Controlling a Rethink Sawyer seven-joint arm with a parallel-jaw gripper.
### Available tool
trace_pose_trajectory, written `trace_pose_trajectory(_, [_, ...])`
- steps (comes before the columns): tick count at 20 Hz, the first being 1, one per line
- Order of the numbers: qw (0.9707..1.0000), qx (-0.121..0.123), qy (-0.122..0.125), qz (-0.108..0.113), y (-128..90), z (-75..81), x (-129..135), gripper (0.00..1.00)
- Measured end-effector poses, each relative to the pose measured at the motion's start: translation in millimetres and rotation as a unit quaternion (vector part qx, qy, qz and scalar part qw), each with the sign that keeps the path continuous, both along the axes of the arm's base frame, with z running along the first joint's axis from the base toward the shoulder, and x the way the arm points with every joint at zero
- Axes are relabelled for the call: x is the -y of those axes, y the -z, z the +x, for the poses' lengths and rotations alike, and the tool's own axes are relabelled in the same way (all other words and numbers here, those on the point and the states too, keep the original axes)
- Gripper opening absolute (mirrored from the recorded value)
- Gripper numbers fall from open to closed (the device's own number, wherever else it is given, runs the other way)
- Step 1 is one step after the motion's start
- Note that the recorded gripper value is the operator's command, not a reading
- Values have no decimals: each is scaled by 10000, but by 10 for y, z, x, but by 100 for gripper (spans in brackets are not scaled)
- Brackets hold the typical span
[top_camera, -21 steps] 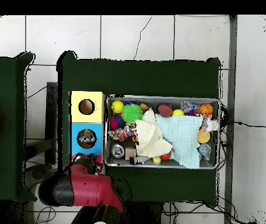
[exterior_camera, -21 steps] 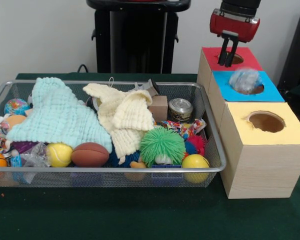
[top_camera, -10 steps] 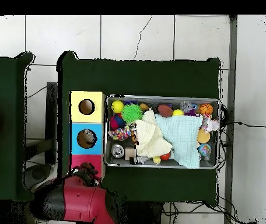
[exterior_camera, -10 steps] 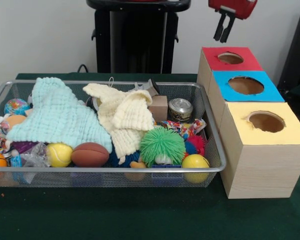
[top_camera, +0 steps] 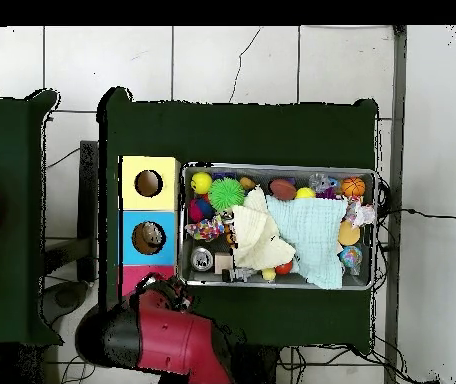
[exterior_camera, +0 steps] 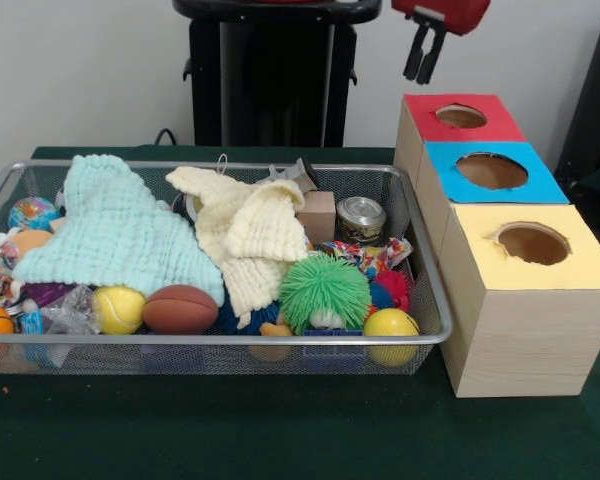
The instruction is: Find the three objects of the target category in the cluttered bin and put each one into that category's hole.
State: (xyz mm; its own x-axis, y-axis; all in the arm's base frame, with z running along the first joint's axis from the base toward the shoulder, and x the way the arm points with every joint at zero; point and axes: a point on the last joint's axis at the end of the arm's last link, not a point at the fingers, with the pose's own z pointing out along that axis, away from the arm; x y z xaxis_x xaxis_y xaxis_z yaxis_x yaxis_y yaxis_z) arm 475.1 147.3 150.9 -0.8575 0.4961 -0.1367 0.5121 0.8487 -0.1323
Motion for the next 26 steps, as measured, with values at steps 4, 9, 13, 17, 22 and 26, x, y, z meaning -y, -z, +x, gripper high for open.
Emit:
trace_pose_trajectory(4, [9977,672,52,-101,162,310,431,0])
trace_pose_trajectory(9, [9937,1093,-117,-218,367,435,692,0])
trace_pose_trajectory(13, [9928,1136,-300,-237,544,421,815,0])
trace_pose_trajectory(17, [9943,921,-509,-173,789,315,937,0])
trace_pose_trajectory(22, [9952,690,-690,-83,996,194,1035,0])
trace_pose_trajectory(26, [9950,527,-852,-16,1133,87,1131,0])
